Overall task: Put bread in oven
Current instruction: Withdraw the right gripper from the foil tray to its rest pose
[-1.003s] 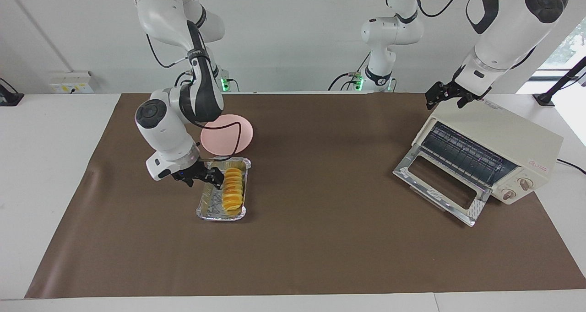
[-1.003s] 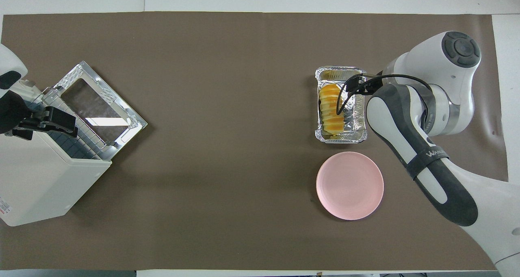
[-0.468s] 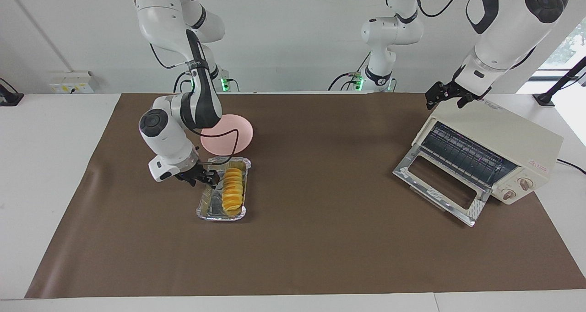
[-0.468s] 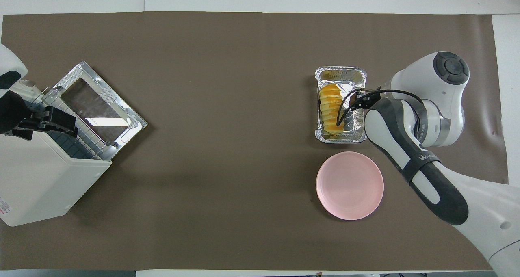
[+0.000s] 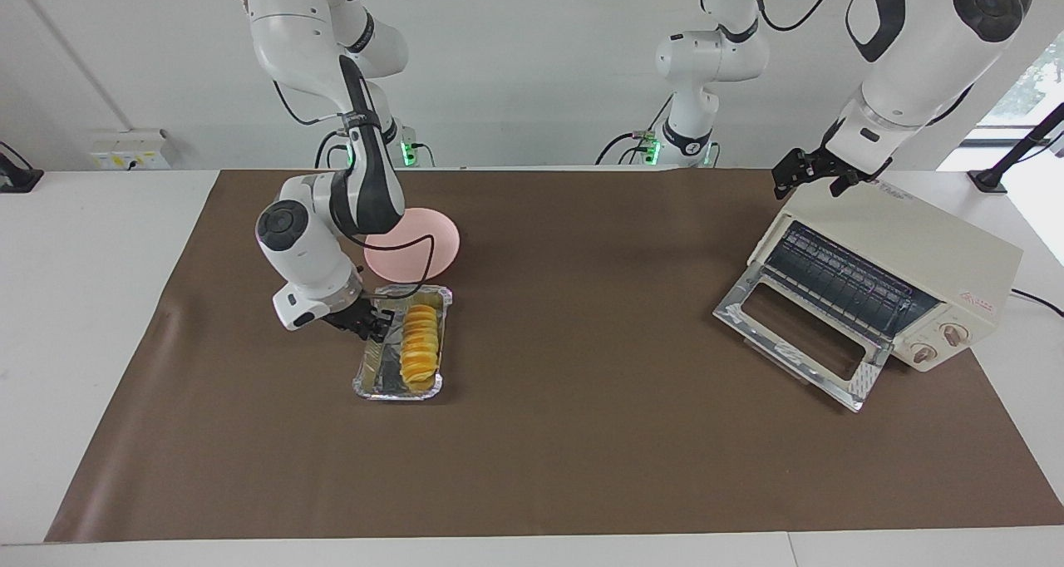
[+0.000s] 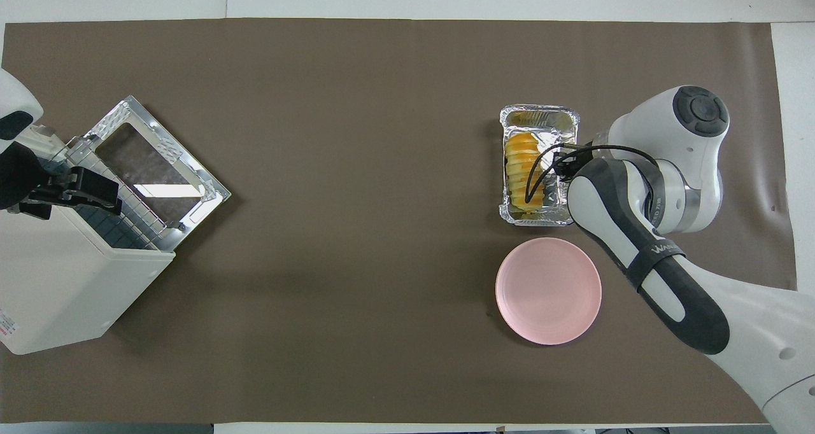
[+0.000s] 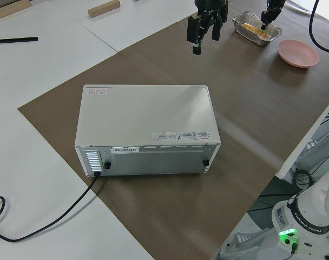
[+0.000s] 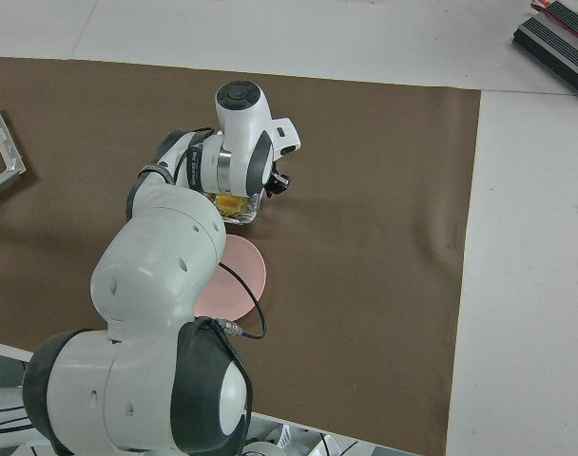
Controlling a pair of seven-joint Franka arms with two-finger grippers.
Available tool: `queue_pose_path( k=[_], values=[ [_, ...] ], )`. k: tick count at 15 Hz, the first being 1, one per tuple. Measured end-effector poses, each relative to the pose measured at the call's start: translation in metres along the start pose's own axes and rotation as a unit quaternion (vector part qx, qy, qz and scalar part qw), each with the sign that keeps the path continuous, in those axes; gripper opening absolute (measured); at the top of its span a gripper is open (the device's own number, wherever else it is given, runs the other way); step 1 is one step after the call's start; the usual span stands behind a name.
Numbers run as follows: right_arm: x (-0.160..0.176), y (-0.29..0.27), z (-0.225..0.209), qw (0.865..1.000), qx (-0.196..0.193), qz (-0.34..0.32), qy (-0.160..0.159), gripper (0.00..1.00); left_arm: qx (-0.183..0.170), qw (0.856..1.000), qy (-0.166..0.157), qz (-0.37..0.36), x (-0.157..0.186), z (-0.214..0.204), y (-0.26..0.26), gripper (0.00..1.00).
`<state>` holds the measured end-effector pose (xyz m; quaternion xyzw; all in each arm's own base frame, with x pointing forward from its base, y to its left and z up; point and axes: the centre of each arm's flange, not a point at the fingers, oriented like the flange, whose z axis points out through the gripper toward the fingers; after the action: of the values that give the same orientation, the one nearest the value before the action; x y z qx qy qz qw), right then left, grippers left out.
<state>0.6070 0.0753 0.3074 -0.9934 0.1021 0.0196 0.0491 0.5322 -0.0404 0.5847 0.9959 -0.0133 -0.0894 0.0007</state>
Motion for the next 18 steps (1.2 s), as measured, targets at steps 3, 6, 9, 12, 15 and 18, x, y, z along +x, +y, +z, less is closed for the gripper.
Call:
queue_pose_path(
  k=[3,6,9,12,15,18],
  values=[
    [0.007,-0.018,-0.019,1.0,0.016,-0.006,0.02,0.02,0.0,1.0,0.0,0.0,0.0,0.0,0.0,1.0],
    [0.013,-0.066,-0.053,0.998,0.036,-0.018,0.053,0.02,0.0,1.0,0.0,0.0,0.0,0.0,0.0,1.0],
    [0.013,-0.119,-0.067,0.996,0.047,-0.034,0.067,0.02,0.0,1.0,0.0,0.0,0.0,0.0,0.0,1.0],
    [0.013,-0.182,-0.052,0.996,0.054,-0.029,0.063,0.02,0.0,1.0,0.0,0.0,0.0,0.0,0.0,1.0],
    [0.002,-0.237,-0.012,0.997,0.052,-0.026,0.048,0.02,0.0,1.0,0.0,0.0,0.0,0.0,0.0,1.0],
    [-0.009,-0.26,0.007,0.998,0.049,-0.018,0.039,0.02,0.0,1.0,0.0,0.0,0.0,0.0,0.0,1.0]
  ],
)
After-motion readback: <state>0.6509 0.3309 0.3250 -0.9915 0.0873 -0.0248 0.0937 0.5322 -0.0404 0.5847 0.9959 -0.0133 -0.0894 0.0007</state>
